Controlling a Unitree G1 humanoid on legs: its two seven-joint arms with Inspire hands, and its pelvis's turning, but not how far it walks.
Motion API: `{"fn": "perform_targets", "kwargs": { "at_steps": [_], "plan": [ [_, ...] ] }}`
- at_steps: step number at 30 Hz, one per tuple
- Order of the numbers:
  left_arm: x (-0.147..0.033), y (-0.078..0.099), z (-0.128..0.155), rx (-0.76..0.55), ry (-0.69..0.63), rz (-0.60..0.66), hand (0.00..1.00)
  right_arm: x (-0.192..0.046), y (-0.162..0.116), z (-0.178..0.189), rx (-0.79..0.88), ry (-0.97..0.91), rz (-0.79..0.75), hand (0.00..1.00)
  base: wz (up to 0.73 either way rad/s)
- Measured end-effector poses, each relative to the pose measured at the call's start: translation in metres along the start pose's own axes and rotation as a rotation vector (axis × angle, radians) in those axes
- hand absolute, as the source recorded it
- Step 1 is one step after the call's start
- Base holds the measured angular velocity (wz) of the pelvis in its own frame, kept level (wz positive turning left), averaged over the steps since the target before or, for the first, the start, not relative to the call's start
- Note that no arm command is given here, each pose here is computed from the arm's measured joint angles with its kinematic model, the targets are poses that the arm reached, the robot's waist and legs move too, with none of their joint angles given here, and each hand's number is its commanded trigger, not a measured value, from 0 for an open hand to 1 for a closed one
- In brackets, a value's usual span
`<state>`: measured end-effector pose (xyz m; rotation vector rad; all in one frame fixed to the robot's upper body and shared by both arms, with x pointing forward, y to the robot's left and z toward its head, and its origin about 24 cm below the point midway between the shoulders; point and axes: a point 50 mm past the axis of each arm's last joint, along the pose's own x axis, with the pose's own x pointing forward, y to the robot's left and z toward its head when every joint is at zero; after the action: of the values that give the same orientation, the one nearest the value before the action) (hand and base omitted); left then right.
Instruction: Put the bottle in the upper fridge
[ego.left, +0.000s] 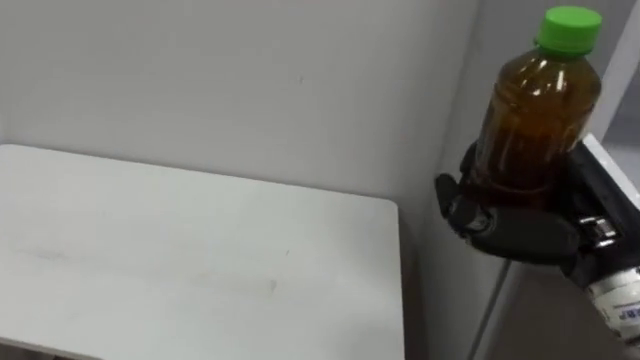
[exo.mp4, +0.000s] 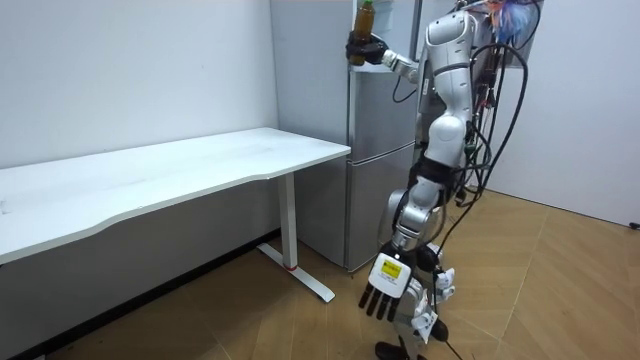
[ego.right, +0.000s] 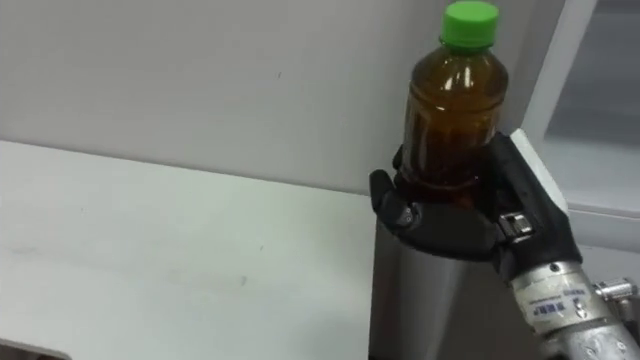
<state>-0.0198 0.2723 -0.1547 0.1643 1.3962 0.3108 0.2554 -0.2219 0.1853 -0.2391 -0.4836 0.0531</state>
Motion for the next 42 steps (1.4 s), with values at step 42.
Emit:
{"fn": "perform_targets", "kwargs": {
  "at_steps": [42],
  "plan": [
    [-0.002,0.010,-0.010,-0.045,0.039,0.043,0.00,0.003,-0.077,-0.041,0.072,0.209,-0.474,1.00,-0.05]
  ]
}}
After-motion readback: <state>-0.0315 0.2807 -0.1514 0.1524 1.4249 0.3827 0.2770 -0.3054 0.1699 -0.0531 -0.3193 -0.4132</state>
